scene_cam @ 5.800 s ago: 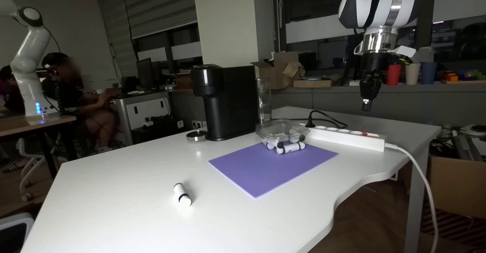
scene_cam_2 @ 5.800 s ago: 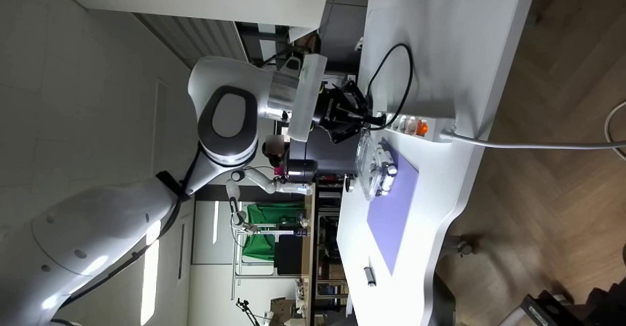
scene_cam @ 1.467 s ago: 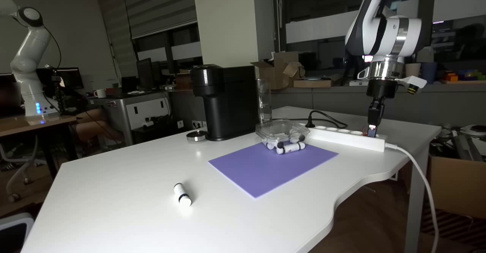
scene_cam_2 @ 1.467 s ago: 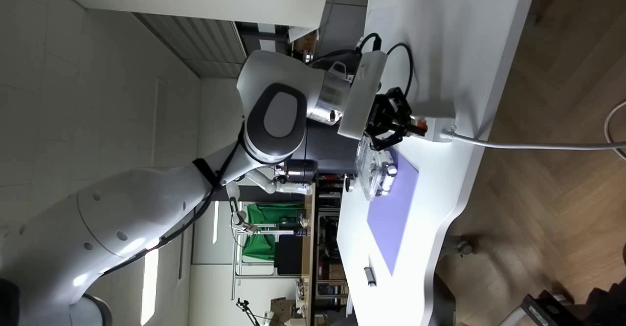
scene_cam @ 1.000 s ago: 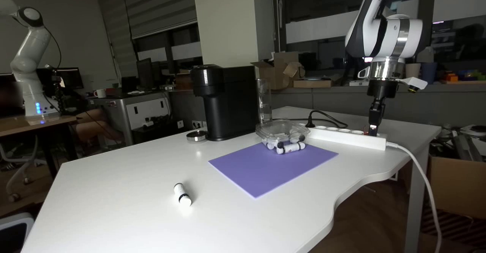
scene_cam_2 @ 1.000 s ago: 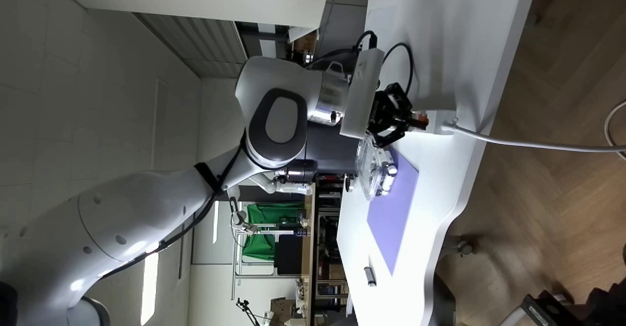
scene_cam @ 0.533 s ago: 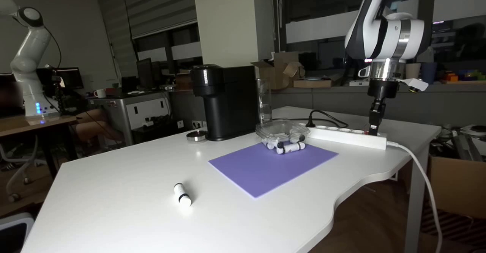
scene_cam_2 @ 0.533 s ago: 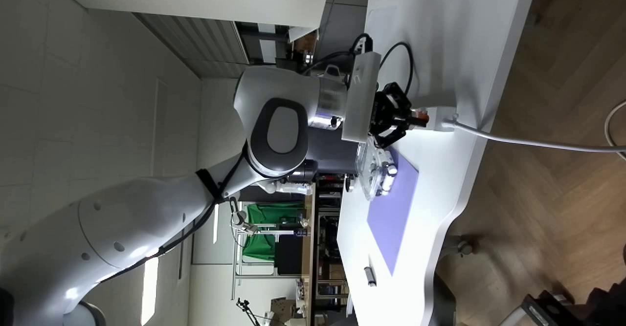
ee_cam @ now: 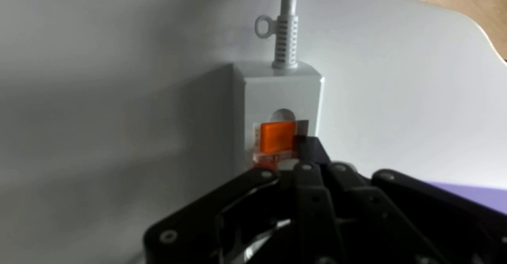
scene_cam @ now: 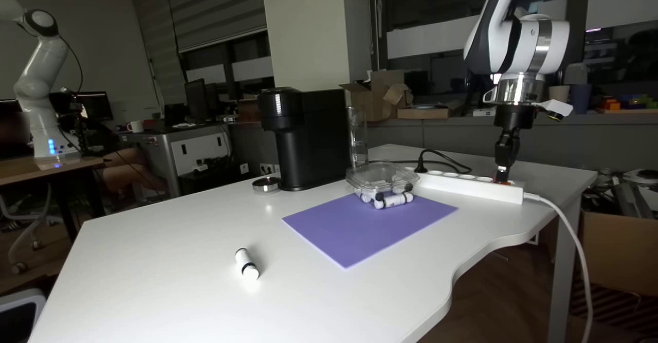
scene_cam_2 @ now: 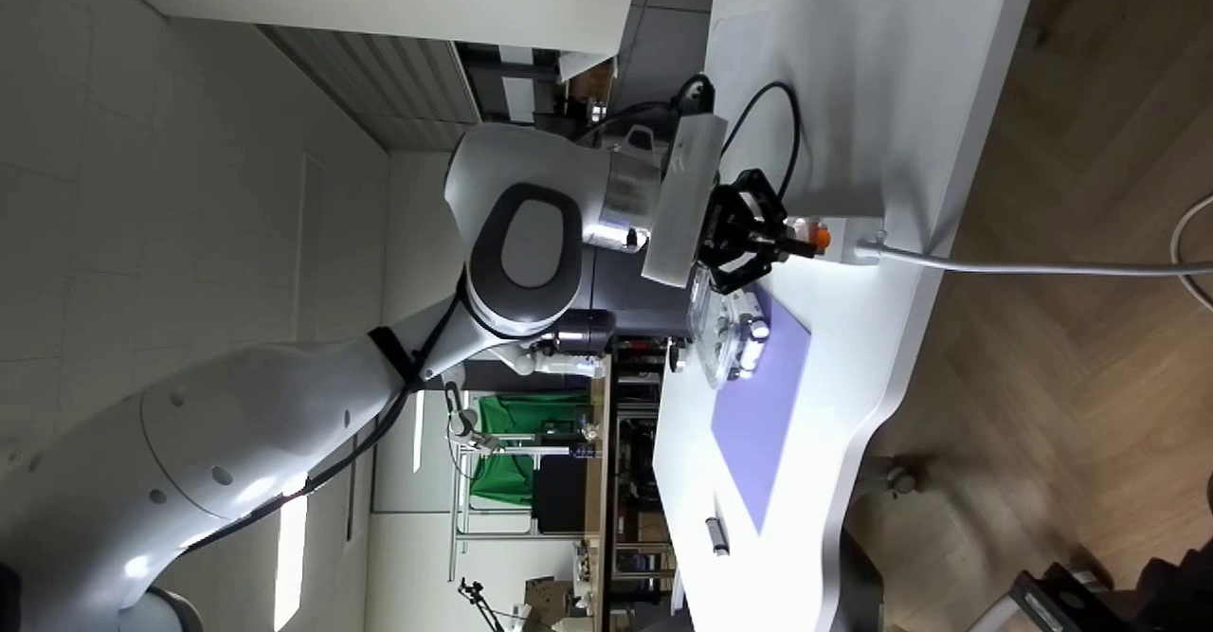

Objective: Turn off the extension cable

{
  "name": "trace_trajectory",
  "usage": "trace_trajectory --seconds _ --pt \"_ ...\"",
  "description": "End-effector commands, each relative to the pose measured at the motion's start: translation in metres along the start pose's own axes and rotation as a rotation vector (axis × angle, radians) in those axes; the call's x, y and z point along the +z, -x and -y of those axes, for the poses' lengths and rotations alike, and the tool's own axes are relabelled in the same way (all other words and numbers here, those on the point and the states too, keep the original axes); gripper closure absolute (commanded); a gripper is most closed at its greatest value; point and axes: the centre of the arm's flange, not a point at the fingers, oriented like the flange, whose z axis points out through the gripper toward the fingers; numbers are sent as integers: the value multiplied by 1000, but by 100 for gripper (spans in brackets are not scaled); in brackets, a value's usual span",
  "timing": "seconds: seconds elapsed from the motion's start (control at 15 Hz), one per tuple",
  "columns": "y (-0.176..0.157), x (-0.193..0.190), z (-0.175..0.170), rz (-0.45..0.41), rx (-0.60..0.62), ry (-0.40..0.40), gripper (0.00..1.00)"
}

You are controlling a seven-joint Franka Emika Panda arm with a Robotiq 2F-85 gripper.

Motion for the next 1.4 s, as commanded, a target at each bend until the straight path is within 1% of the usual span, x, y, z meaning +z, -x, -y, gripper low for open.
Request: trace_trajectory --seconds 0.0,0.2,0.27,0.33,0.53,1.0,1.13,1.33 --pt "-6 -32 8 -1 38 10 100" --pt "-7 -49 10 -14 33 27 100" --pt "-7 -54 10 -15 37 30 74" --pt "-7 -58 11 -17 37 34 73" --pt "-8 -67 12 -16 41 41 54" --pt "-8 -77 12 -9 52 56 5" --pt "-8 -78 11 -5 58 58 0" --pt "-7 -79 11 3 69 52 0"
